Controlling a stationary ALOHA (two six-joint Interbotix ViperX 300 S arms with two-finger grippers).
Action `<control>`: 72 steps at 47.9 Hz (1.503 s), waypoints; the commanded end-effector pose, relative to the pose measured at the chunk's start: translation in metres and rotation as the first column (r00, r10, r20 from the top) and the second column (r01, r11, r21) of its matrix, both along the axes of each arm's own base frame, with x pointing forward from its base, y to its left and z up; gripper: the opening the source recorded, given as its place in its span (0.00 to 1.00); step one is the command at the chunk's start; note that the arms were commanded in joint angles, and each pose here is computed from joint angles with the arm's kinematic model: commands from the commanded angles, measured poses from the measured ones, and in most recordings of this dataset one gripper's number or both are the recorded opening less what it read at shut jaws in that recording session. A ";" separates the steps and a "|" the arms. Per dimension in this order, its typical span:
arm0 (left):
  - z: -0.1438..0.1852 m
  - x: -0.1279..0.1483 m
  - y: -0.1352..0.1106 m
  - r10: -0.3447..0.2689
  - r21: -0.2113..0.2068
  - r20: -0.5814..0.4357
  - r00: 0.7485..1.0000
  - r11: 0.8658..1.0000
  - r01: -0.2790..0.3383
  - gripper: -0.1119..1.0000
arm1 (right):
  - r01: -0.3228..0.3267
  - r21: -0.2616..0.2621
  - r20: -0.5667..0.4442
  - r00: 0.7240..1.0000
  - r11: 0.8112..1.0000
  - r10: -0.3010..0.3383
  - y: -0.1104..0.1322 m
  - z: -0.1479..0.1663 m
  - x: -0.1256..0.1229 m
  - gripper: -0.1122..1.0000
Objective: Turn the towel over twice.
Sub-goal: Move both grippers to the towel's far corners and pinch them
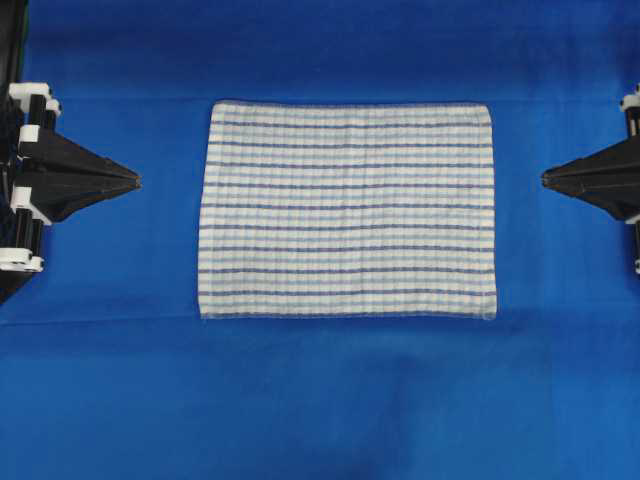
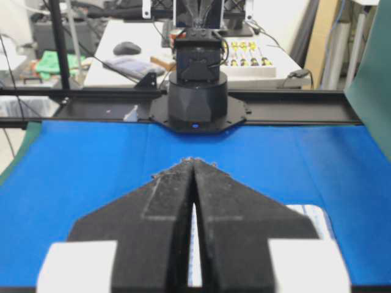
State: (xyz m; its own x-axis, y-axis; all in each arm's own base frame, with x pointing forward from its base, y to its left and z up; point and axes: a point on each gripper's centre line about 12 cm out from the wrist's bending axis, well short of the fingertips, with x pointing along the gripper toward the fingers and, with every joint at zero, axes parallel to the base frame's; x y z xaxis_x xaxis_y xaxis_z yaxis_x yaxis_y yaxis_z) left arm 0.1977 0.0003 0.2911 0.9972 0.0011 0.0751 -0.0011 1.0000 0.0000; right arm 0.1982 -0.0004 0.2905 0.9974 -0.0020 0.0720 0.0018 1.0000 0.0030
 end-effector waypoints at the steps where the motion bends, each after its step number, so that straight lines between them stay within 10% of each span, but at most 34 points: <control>1: 0.009 0.004 0.004 0.024 -0.007 0.021 0.999 1.000 -0.024 0.10 | 0.016 -0.003 0.026 1.000 1.000 -0.016 -0.003 0.011 0.003 0.10; 20: -0.007 0.013 0.041 0.197 0.047 -0.051 0.979 0.980 -0.194 0.10 | 0.226 0.012 -0.163 0.961 0.974 -0.221 -0.048 -0.008 0.010 0.10; 32: -0.028 0.023 0.074 0.323 0.050 -0.141 0.936 0.946 -0.319 0.12 | 0.382 0.034 -0.314 0.882 0.924 -0.353 -0.086 -0.043 0.015 0.10; 40: -0.054 0.031 0.096 0.380 0.050 -0.250 0.891 0.924 -0.380 0.47 | 0.457 0.045 -0.443 0.806 0.889 -0.392 -0.108 -0.072 0.023 0.14; 49: -0.086 0.041 0.116 0.413 0.051 -0.361 0.836 0.904 -0.425 0.90 | 0.499 0.040 -0.557 0.731 0.866 -0.395 -0.124 -0.106 0.031 0.61; 72: -0.173 0.065 0.159 0.456 0.054 -0.501 0.735 0.864 -0.500 0.91 | 0.568 0.029 -0.688 0.608 0.823 -0.396 -0.155 -0.175 0.041 0.62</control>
State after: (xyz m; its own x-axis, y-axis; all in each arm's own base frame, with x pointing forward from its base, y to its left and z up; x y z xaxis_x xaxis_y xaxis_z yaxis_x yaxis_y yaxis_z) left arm 0.2545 0.1522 0.1215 0.7687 0.4667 -0.4373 -0.4959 0.8668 0.0534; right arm 0.2335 -0.1471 0.1150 0.6401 -0.4100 -0.6498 0.5604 0.8277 0.0298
